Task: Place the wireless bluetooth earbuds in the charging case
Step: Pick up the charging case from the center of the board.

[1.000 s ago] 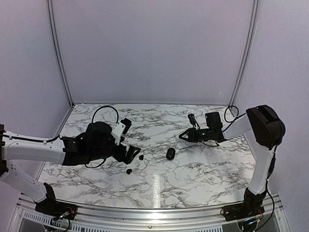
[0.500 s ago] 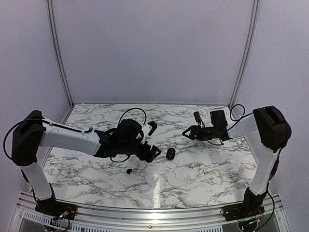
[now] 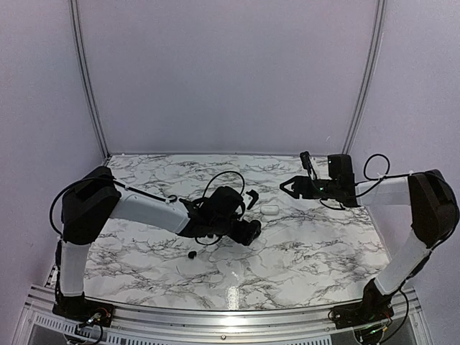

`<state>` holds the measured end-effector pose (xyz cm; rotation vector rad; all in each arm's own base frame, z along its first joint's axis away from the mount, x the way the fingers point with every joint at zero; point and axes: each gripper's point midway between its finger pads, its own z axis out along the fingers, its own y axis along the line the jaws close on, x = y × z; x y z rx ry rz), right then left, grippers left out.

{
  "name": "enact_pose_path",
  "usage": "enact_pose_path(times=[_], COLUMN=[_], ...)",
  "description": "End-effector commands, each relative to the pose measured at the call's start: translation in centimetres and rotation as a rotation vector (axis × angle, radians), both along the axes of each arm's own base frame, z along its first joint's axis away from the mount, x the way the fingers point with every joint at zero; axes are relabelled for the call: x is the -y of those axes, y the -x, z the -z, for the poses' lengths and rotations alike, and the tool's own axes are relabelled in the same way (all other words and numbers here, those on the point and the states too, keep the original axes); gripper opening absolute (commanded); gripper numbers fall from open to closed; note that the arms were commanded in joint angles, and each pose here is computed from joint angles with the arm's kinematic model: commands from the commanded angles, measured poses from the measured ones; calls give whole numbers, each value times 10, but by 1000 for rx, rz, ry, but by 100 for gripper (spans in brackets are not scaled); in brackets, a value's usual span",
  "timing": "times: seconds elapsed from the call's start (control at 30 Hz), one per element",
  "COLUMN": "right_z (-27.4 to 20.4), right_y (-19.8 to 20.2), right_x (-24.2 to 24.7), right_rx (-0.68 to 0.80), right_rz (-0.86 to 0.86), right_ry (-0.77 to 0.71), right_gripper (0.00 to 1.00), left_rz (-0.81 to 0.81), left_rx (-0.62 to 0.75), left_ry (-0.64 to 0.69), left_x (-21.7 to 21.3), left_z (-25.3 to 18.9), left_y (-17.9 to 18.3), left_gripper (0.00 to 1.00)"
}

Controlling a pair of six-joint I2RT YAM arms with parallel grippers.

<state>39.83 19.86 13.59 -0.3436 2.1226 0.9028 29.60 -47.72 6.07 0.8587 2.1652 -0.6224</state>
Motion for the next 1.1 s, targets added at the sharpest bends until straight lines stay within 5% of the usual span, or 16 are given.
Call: enact_pose_path(times=[0.0, 0.23, 0.63, 1.07], right_z=[-7, -12, -19, -26], right_y=[8, 16, 28, 70], right_x=[3, 5, -1, -37], right_rx=[22, 40, 52, 53], right_rz=[-8, -13, -74, -275], right_ry=[9, 10, -11, -151], right_gripper=[75, 75, 75, 71], left_rz=[-22, -58, -80, 6], left_rx=[-28, -37, 37, 206], left_ry=[-6, -63, -191, -98], left_x=[13, 19, -8, -31], left_z=[15, 44, 61, -20], left_y=[-5, -12, -17, -1], left_gripper=[77, 68, 37, 29])
